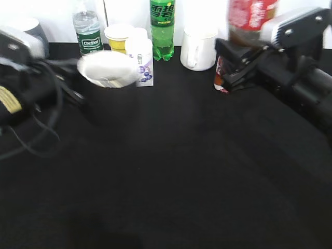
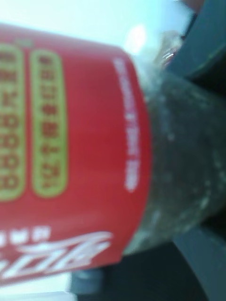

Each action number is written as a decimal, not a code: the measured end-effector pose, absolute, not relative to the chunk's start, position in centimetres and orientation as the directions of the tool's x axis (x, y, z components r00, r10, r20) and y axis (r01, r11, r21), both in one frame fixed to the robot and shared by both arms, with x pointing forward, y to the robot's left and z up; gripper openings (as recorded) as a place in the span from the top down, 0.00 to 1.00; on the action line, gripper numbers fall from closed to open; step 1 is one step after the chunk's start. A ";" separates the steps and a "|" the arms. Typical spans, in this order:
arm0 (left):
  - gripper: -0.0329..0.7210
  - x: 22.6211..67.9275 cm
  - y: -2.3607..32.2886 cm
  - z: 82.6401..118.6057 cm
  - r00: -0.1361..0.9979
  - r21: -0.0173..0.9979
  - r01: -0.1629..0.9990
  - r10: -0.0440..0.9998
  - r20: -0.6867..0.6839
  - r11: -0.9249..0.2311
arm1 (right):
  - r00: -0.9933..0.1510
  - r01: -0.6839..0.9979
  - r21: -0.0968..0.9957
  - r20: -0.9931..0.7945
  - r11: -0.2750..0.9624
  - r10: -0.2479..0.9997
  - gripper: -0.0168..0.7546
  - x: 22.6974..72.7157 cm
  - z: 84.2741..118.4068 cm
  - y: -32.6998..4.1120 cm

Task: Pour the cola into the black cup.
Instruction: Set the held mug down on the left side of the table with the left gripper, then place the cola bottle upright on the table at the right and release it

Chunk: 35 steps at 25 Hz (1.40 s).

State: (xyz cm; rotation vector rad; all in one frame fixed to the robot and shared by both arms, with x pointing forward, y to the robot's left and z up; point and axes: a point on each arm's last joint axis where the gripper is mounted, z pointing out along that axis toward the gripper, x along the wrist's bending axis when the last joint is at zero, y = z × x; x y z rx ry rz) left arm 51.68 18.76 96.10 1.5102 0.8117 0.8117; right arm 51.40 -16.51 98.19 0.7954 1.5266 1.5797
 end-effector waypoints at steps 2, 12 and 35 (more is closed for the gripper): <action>0.89 52.8 21.7 96.1 0.380 0.997 0.054 0.924 0.036 -0.061 | -0.398 -0.054 0.998 0.005 -0.029 0.917 0.48 50.8 97.7 -18.0; 0.89 62.4 28.5 90.0 0.095 0.997 0.074 0.995 0.001 -0.008 | -0.107 -0.031 0.995 0.095 -0.099 0.990 0.48 50.9 97.4 -23.7; 0.57 51.3 28.4 97.5 0.060 0.985 0.170 0.997 -0.050 0.039 | 0.025 -0.063 0.998 0.007 -0.006 1.000 0.48 58.8 97.1 -30.4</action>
